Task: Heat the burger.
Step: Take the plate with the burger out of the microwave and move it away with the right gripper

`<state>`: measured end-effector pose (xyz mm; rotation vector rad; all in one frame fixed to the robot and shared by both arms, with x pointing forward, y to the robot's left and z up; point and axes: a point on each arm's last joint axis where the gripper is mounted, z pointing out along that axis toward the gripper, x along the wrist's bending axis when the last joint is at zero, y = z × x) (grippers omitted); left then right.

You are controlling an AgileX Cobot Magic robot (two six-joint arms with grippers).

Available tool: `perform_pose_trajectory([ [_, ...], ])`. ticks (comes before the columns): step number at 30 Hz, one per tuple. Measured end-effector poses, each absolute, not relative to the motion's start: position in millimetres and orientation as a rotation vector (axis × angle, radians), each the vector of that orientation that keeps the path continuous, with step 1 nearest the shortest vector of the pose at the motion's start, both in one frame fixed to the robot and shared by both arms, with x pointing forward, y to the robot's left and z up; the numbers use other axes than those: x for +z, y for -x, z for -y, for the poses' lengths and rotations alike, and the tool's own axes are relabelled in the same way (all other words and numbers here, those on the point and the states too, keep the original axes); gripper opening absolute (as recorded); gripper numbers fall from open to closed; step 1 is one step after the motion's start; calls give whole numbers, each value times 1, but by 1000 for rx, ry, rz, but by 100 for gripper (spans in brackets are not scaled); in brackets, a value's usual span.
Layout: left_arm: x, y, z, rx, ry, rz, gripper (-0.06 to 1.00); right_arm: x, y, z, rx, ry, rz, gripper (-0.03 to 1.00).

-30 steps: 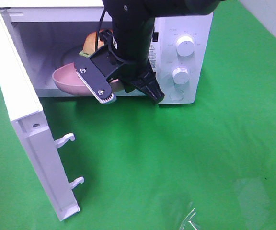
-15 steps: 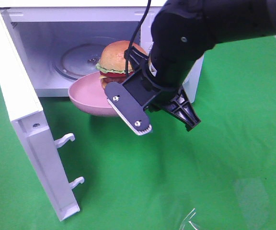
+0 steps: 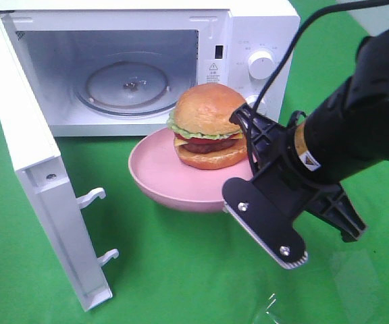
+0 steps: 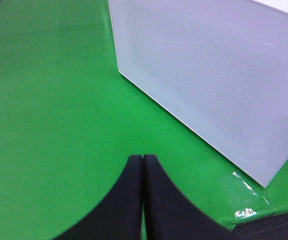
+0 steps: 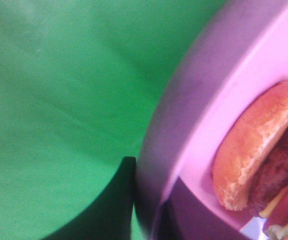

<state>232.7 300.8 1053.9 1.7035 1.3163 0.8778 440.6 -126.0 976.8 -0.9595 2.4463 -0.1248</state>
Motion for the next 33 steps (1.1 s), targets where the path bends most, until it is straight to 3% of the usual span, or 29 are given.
perform_pose_trajectory([
  [17, 1054, -233, -301, 878, -1703, -1316, 0, 985, -387, 202, -266, 525, -2544, 9],
  [33, 1054, -233, -301, 878, -1703, -1316, 0, 988, -383, 217, -202, -329, -2541, 9],
])
